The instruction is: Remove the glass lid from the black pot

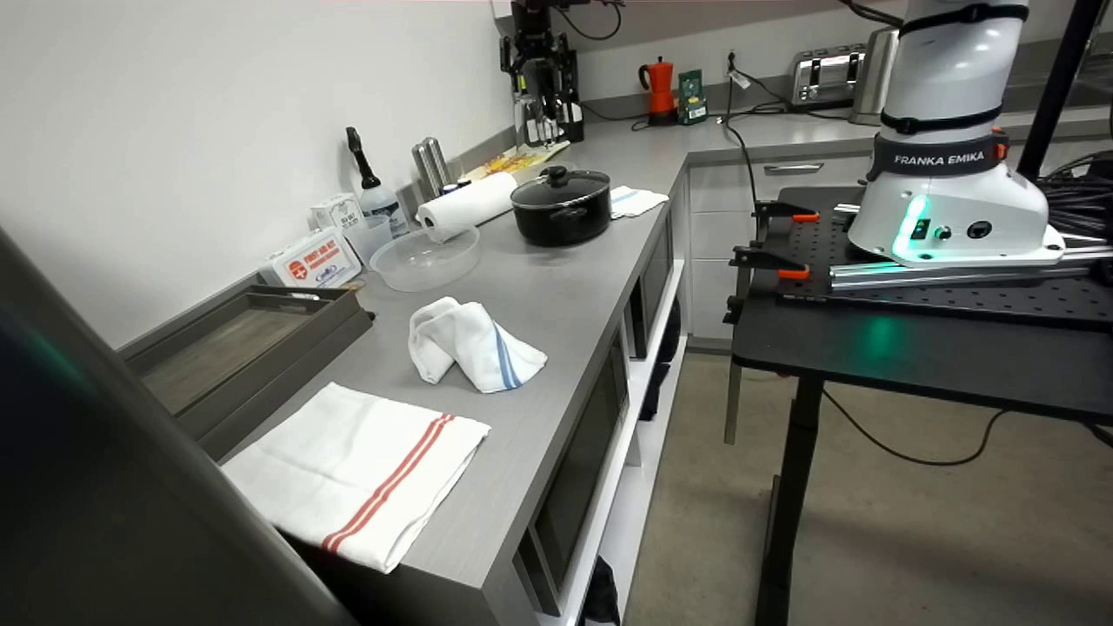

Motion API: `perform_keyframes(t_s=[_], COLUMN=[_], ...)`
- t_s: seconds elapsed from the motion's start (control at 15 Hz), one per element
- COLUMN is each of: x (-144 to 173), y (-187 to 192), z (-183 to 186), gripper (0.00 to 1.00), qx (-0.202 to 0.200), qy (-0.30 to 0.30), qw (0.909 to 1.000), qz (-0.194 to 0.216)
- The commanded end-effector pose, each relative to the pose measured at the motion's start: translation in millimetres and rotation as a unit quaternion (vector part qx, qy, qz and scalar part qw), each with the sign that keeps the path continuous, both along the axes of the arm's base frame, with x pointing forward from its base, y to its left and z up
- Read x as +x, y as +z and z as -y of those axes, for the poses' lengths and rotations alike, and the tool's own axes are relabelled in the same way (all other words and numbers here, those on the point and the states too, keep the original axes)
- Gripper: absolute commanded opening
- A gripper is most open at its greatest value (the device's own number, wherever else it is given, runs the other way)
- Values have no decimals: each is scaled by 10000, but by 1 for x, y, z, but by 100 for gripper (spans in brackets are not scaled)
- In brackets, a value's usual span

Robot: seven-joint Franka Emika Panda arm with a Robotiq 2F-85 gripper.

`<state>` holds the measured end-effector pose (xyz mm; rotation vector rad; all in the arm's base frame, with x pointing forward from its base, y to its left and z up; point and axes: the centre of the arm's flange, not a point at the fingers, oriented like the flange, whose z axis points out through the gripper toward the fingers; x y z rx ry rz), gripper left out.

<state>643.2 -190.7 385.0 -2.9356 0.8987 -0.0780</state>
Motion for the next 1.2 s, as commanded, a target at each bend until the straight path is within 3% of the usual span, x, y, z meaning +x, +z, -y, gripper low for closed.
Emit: perform_keyframes(t_s=[0.0,0.53,1.13], x=[49,65,50], y=[-17,-69,-93], z=[24,58,59], gripper=[100,100,100], qx=[114,54,191], qy=[-584,-1315,-1346], qw=[9982,9908,9895], qz=[-40,-320,-499])
